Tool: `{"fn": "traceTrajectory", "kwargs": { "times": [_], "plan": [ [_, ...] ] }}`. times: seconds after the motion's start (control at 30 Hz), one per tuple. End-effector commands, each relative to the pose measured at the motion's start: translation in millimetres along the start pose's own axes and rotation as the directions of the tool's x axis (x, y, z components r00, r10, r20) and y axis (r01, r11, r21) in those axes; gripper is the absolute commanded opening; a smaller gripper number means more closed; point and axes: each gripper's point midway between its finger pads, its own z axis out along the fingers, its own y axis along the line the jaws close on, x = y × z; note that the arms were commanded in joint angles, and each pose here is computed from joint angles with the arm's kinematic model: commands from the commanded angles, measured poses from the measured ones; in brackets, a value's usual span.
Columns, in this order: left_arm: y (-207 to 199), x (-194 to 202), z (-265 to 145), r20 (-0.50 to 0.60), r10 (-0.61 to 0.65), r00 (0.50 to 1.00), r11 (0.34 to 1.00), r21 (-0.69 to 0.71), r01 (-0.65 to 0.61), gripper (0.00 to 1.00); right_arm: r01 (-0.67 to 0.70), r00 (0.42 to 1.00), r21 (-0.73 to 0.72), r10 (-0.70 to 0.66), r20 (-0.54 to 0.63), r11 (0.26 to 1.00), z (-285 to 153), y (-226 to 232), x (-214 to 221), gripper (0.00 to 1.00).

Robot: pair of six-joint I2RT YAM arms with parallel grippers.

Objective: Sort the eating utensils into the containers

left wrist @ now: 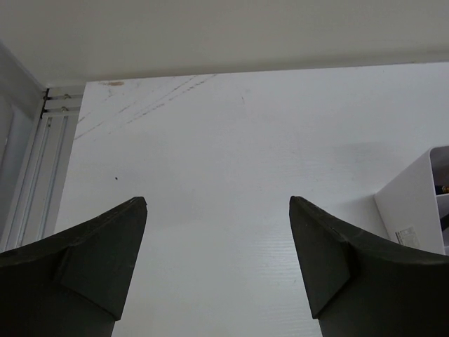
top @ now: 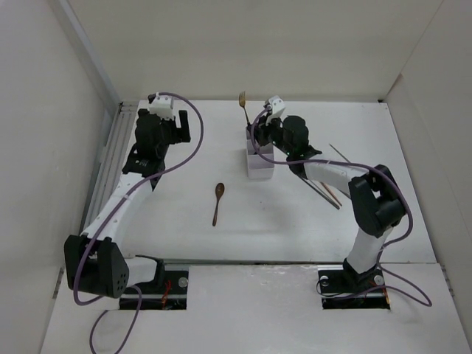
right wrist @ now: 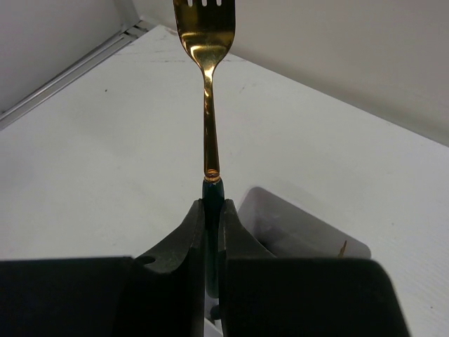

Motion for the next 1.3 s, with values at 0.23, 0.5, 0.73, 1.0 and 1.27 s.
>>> {"fn": "traceTrajectory", "kwargs": {
  "times": [0.23, 0.5, 0.73, 1.0, 1.27],
  "plan": [
    [1, -46, 20, 0.16, 0.06, 0.985, 0.998, -0.013, -0.059, 0.82, -0.071, 0.992, 0.089, 0.062, 0.107, 0.993, 13, -7, -2, 0.0],
    [14, -40, 21, 0.179, 0.039, 0.983, 0.999, -0.039, -0.032, 0.82, -0.084, 0.996, 0.226, 0.081, 0.021, 0.971, 7, -8, 32, 0.0],
    [18, -33, 22, 0.18, 0.029, 0.983, 0.999, -0.046, -0.021, 0.83, -0.069, 0.996, 0.279, 0.082, -0.036, 0.958, 4, -8, 51, 0.0],
    [19, -37, 22, 0.204, 0.036, 0.978, 0.998, -0.057, -0.025, 0.83, -0.066, 0.994, 0.335, 0.089, -0.055, 0.94, 0, -14, 58, 0.0],
    [14, -29, 25, 0.2, 0.039, 0.979, 0.999, -0.026, -0.035, 0.84, -0.049, 0.99, 0.347, 0.091, -0.105, 0.937, -11, -12, 72, 0.34]
  ]
}}
